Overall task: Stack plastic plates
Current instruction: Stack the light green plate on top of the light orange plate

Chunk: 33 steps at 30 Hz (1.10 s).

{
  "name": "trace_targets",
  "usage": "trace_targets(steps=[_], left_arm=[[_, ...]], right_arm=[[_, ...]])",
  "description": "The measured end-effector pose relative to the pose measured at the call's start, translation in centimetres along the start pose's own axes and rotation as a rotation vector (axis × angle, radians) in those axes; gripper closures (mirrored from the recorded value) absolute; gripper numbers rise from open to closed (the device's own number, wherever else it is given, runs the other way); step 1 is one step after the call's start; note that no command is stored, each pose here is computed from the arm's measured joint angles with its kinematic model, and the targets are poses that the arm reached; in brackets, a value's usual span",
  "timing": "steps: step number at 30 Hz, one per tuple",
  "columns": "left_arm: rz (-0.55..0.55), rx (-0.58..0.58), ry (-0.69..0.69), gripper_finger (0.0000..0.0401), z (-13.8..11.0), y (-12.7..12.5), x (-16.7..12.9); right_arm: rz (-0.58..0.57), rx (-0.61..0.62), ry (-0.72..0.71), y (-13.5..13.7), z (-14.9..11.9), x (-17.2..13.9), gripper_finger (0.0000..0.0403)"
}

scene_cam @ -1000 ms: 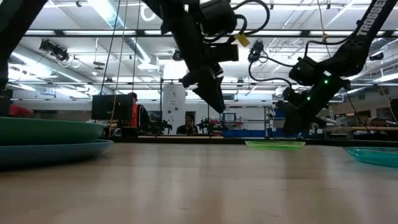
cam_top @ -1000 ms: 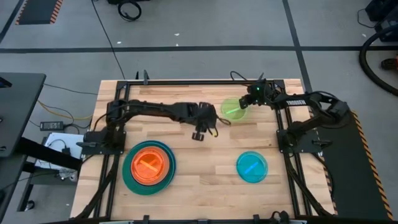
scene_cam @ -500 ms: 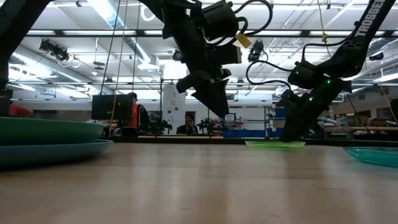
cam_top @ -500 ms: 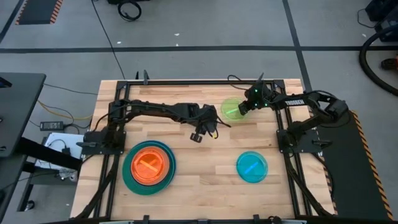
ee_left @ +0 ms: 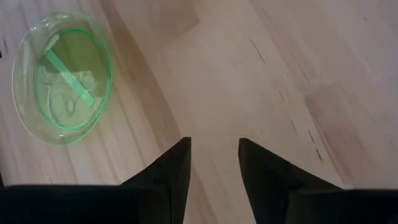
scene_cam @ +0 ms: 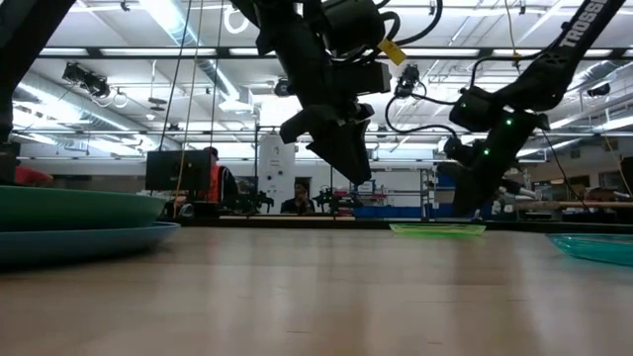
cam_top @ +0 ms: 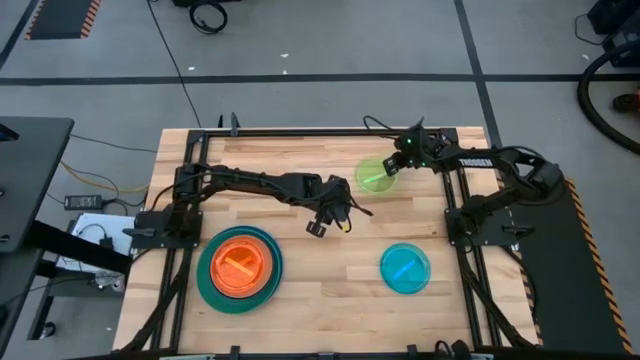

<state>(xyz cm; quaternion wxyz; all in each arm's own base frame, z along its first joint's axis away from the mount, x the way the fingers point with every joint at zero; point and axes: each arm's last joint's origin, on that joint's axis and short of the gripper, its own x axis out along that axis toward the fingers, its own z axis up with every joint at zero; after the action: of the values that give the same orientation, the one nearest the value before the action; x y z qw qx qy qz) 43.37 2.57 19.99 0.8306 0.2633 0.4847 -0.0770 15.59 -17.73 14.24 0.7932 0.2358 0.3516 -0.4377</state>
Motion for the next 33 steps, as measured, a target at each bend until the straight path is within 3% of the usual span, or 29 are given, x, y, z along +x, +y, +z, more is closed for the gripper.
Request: trace_targets(steps=[5, 13, 21, 33], left_arm=[[0.001, 0.002, -0.002, 0.026, 0.1, -0.1, 0.0], [0.019, 0.012, 0.028, 0.026, 0.3, -0.7, -0.1], [0.026, 0.036, 0.012, 0.026, 0.7, -1.1, -0.1], [0.069, 0.154, -0.009, 0.026, -0.1, -0.1, 4.1]], right_arm=[[0.007, -0.024, 0.106, 0.2, -0.1, 0.6, 0.0312], [0.365, -0.052, 0.216, 2.1, -0.8, 0.8, 0.0312], [0.368, -0.098, 0.162, 3.2, -0.5, -0.4, 0.0312], [0.319, -0.179, 0.087, 6.3, -0.9, -2.9, 0.0312]])
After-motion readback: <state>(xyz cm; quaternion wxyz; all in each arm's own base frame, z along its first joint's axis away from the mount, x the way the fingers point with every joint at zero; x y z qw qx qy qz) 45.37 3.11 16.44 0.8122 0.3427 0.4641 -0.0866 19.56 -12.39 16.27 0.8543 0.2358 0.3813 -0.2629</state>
